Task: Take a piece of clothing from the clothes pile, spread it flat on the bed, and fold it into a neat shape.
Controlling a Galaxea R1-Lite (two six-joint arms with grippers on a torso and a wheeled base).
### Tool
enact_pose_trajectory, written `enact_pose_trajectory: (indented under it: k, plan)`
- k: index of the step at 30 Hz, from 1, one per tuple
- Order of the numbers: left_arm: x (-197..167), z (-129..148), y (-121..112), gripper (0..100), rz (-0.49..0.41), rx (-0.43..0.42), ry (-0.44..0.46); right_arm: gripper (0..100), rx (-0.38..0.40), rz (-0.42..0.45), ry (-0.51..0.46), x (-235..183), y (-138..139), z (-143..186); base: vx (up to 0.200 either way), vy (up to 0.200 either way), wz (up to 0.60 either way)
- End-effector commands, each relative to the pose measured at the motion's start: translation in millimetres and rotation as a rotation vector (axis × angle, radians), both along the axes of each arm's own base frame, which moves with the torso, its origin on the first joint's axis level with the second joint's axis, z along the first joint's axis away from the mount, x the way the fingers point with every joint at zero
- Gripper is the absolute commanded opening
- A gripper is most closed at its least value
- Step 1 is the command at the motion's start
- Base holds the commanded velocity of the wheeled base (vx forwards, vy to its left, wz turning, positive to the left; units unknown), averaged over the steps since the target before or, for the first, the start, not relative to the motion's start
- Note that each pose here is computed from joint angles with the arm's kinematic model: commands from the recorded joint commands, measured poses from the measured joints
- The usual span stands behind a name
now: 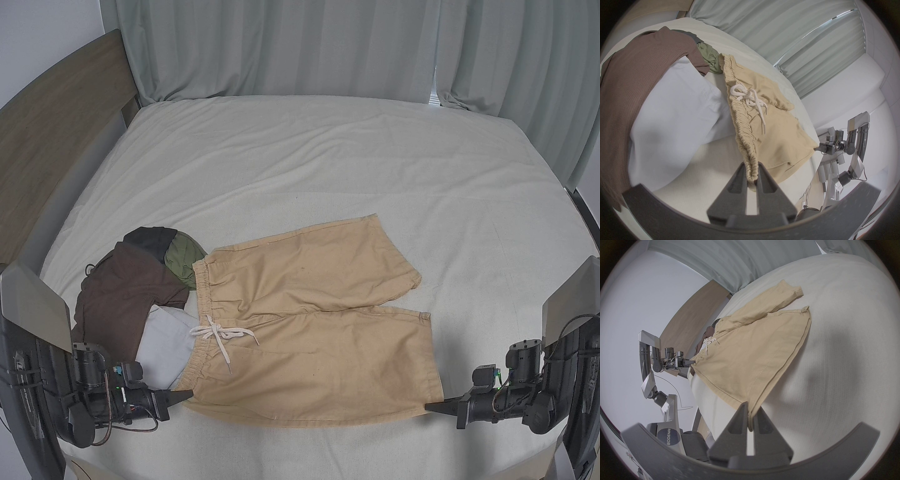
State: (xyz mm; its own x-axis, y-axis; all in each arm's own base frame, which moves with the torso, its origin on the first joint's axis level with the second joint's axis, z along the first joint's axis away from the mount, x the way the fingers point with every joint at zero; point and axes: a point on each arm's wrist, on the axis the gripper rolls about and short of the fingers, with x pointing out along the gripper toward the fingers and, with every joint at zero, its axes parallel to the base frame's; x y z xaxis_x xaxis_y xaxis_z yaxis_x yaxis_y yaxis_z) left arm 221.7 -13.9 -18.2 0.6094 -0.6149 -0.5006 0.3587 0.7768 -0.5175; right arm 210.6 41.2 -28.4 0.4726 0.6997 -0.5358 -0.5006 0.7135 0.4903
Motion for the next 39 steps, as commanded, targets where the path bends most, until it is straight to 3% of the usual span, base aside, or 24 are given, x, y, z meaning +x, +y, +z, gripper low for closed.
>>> enact_pose_trajectory:
  k: [1, 15, 21, 28, 39]
  plan:
    - [-7, -1, 3, 0, 0.004, 0.010, 0.019, 0, -0.003, 0.002, 0.008, -4, -1, 1, 0.000, 0.000, 0.00]
    - [-4, 1, 2, 0, -0.040, 0.005, -0.020, 0, 0.016, 0.022, 0.000, -4, 0, 3, 0.000, 0.000, 0.00]
    - [5, 13, -1, 0, -0.074, -0.031, -0.092, 0, 0.044, 0.015, -0.081, 3, 0, 20, 0.000, 0.000, 0.00]
    - [23, 36, -8, 0, -0.047, -0.111, -0.158, 0, 0.116, -0.018, -0.162, 18, 5, 44, 0.000, 0.000, 0.00]
    - [37, 44, -10, 0, -0.028, -0.151, -0.189, 0, 0.193, -0.059, -0.246, 41, 8, 66, 0.000, 0.000, 0.00]
